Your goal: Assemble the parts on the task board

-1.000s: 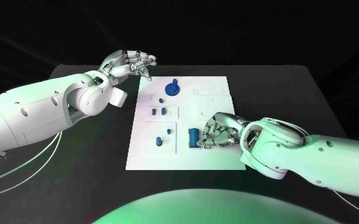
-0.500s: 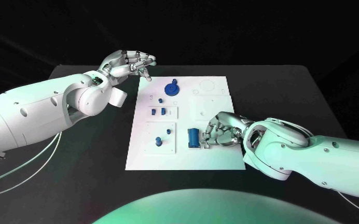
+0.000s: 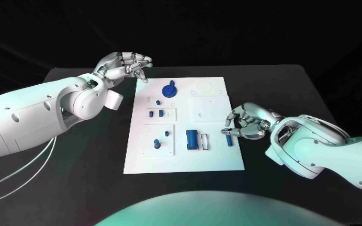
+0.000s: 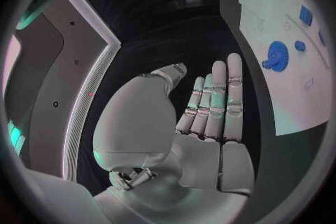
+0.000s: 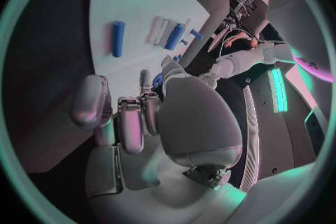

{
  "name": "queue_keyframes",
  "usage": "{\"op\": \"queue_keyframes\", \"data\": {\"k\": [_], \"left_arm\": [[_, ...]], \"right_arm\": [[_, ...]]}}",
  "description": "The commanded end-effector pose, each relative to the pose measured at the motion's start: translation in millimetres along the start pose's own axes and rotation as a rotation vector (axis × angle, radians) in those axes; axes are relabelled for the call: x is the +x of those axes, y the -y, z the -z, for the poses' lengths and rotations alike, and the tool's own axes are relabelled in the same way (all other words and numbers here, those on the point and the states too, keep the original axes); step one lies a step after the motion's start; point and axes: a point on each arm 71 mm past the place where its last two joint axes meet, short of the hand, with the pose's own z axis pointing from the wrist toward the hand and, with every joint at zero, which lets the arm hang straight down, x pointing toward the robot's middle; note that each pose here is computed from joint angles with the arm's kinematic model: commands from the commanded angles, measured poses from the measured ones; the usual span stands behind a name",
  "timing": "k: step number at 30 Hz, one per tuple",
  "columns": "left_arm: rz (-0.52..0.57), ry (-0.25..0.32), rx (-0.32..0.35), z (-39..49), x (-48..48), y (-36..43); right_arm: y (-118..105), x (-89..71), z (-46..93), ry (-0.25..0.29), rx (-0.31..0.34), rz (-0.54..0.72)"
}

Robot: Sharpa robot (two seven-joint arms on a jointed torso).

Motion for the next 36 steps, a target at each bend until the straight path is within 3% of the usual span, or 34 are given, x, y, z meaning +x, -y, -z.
{"op": "queue_keyframes", "data": {"k": [1, 13, 36], "left_arm": [[0.006, -0.015, 0.012, 0.1, 2.0, 1.3], [0.006, -0.016, 0.013, 1.3, 1.7, 1.8], [0.009, -0.024, 0.013, 0.9, 3.0, 1.7]], "right_arm": [[6, -5.4, 3.0, 0.073, -0.029, 0.041], [32, 16.2, 11.7, 0.038, 0.07, 0.094], [37, 35.3, -5.6, -0.037, 0.157, 0.107]]}}
